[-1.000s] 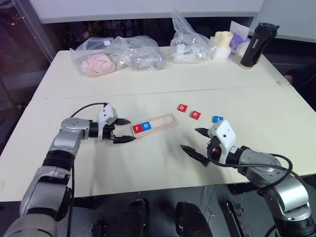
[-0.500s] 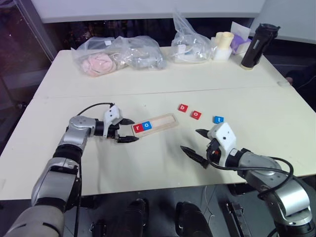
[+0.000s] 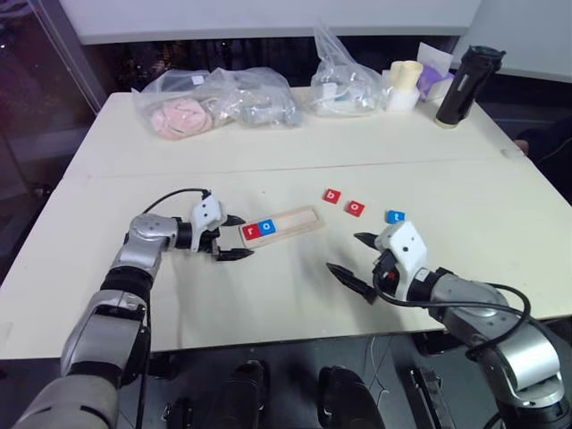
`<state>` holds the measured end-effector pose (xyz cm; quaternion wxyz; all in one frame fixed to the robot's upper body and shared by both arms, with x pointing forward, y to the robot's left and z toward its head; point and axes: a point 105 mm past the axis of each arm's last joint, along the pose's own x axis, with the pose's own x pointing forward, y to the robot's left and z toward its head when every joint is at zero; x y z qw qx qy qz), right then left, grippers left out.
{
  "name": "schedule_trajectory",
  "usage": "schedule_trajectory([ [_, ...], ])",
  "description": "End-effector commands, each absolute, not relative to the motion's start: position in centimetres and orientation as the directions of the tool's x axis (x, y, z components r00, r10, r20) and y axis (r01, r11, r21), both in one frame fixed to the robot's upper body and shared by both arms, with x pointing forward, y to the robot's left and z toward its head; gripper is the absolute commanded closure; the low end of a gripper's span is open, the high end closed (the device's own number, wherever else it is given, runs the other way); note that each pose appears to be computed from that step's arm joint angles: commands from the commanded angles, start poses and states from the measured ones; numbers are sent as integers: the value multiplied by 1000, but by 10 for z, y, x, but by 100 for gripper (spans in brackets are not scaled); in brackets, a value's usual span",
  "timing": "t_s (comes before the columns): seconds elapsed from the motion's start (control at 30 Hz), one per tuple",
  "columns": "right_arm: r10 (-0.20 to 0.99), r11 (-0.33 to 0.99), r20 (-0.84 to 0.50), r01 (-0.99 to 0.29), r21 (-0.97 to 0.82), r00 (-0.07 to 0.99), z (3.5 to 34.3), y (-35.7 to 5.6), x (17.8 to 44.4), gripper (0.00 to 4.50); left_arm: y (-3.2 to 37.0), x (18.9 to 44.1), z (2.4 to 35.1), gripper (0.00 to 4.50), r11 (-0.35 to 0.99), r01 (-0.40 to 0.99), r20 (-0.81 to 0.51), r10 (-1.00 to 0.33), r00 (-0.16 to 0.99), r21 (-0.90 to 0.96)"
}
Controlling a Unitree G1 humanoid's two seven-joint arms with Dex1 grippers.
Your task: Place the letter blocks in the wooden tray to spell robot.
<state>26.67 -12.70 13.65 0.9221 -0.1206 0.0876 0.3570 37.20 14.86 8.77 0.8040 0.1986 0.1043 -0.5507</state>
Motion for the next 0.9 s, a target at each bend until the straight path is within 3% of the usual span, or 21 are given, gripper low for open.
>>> schedule_trajectory([
  [0.03,641,708,-214,-676,-207,737,148,-125,266,3,151,368,66,0,339,921,-442,-807,390,194],
  [0.4,638,708,-221,-675,-208,738,146,-125,267,3,151,364,58,0,355,918,-446,-803,396,176],
  [0.53,640,705,-222,-677,-209,735,146,-125,267,0,149,362,58,132,337,928,-449,-812,372,161],
  [0.9,633,708,-227,-672,-218,740,147,-129,268,0,128,344,60,138,192,969,-449,-860,241,154],
])
